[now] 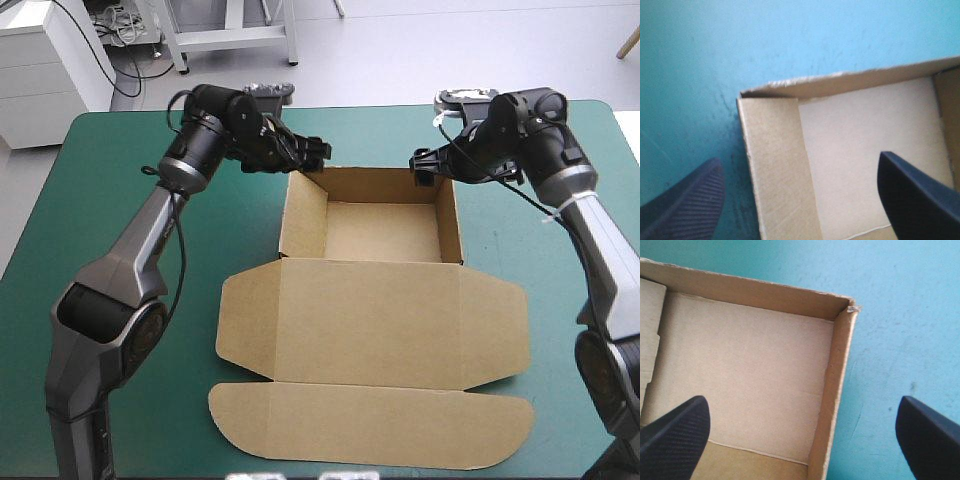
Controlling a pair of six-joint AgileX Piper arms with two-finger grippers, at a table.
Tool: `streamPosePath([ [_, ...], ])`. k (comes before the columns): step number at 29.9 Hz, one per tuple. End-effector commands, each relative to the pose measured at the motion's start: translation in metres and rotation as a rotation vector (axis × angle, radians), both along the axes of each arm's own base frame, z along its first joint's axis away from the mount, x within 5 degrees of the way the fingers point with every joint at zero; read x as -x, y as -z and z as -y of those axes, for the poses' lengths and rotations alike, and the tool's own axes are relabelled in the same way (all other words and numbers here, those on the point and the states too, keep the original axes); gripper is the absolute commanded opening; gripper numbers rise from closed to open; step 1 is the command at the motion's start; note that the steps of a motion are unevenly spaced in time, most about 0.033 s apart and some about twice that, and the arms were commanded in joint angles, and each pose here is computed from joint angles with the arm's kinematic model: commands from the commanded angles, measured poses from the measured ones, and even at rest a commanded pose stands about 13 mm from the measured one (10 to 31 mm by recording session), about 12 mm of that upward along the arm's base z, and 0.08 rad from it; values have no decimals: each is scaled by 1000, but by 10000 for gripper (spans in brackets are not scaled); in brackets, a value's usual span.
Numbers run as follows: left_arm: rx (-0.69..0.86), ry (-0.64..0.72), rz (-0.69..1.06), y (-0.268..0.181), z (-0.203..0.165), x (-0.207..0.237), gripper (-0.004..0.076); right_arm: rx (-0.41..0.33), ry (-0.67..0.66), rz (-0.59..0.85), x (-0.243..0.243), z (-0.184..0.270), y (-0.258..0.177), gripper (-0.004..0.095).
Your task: Fold the box
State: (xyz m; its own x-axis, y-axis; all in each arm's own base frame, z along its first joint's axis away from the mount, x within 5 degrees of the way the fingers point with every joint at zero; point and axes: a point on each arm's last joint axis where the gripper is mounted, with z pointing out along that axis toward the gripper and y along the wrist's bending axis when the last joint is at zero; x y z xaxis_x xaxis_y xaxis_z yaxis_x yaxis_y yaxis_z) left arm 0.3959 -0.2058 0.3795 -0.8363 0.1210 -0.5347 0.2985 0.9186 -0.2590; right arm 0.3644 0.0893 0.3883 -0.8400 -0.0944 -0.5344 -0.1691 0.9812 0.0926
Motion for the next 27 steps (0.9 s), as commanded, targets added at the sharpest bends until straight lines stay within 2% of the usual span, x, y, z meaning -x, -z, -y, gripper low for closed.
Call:
streamPosePath([
  [1,86,1,164,-78,-23,41,587,-9,14,189,35,14,-57,926],
  [6,81,49,315,-125,-44,80,586,-14,21,286,67,22,-88,926],
  [10,109,54,397,-154,-58,111,586,-19,21,307,85,26,-95,926],
  [18,145,85,565,-200,-92,184,566,10,18,184,92,28,-59,926],
  [27,98,105,565,-188,-124,250,444,27,14,71,49,18,-15,926],
])
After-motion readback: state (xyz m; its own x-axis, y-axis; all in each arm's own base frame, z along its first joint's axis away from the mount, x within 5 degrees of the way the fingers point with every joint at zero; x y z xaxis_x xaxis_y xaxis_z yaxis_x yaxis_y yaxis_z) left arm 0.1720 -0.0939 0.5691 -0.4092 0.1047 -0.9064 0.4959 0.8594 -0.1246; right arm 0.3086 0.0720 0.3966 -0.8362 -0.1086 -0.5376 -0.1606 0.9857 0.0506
